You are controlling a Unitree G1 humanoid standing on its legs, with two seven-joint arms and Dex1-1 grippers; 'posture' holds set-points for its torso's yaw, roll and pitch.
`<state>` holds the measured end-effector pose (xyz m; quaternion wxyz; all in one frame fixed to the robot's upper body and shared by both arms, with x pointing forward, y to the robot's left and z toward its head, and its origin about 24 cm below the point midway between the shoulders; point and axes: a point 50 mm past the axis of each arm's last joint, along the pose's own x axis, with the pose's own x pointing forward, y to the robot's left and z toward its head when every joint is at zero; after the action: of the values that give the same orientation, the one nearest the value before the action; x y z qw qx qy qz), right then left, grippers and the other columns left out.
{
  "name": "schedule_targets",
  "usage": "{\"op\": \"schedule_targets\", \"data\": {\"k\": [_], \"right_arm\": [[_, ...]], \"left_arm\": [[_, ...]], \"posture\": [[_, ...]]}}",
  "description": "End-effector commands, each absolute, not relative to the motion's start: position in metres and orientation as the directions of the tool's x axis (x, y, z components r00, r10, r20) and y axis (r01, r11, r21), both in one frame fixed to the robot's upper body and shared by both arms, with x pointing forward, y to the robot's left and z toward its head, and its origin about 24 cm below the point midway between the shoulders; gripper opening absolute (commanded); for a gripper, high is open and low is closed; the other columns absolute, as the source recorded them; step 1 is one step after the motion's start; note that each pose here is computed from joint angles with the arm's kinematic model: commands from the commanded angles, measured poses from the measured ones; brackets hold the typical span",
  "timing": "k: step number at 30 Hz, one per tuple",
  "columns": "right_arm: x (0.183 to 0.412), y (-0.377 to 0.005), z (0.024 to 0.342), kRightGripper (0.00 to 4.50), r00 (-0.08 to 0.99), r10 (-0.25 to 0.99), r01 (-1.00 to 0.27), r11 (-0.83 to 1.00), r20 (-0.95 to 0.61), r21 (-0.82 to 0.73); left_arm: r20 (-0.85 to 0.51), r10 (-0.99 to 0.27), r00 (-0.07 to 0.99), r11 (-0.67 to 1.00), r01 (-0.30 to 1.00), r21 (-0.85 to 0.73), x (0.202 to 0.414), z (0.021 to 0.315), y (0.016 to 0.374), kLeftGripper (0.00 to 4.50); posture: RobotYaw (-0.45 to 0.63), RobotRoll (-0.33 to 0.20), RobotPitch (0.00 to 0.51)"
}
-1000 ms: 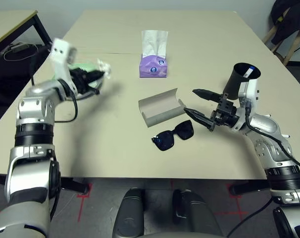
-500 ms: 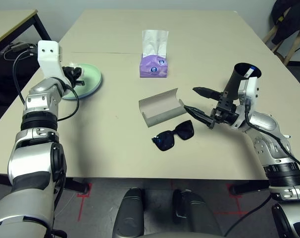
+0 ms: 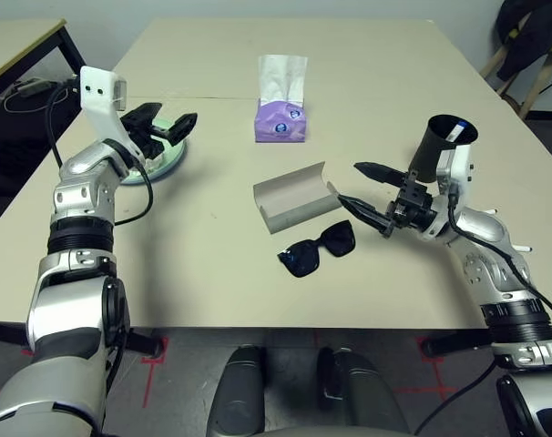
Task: Organize and tidy the items on the table.
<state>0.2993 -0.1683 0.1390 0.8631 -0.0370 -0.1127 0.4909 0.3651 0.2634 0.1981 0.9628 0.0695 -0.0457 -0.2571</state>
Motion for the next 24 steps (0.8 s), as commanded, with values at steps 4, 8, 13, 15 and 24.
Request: {"op": "schedule_targets", "data": {"k": [4, 8, 13, 15, 24], "right_arm": [[0.298, -0.167, 0.143, 4.50, 0.491, 0.855, -0.837, 0.516, 0.167, -0.182], [0.298, -0.169, 0.146, 4.50, 0.487, 0.858, -0.838, 0.512, 0.162, -0.189], [0.300, -0.175, 0.149, 4.50, 0.495, 0.860, -0.834, 0.511, 0.127, -0.208], [0.301, -0.176, 0.150, 4.50, 0.502, 0.859, -0.830, 0.511, 0.099, -0.225], [0.293, -0.171, 0.166, 4.50, 0.419, 0.906, -0.869, 0.377, -0.068, -0.321]], "left_arm": [[-0.049, -0.692, 0.720, 0.697, 0.685, 0.212, 0.351, 0.181, 0.244, 4.47], [-0.061, -0.802, 0.595, 0.568, 0.789, 0.233, 0.339, 0.177, 0.236, 4.47], [-0.133, -0.887, 0.443, 0.414, 0.888, 0.199, 0.325, 0.165, 0.225, 4.47], [-0.136, -0.911, 0.388, 0.363, 0.914, 0.181, 0.321, 0.161, 0.217, 4.47], [-0.146, -0.960, 0.240, 0.206, 0.955, 0.213, 0.304, 0.143, 0.198, 4.47]], "posture": [[0.16, 0.000, 0.104], [0.16, 0.000, 0.112], [0.16, 0.000, 0.130], [0.16, 0.000, 0.140], [0.15, 0.000, 0.161]]}}
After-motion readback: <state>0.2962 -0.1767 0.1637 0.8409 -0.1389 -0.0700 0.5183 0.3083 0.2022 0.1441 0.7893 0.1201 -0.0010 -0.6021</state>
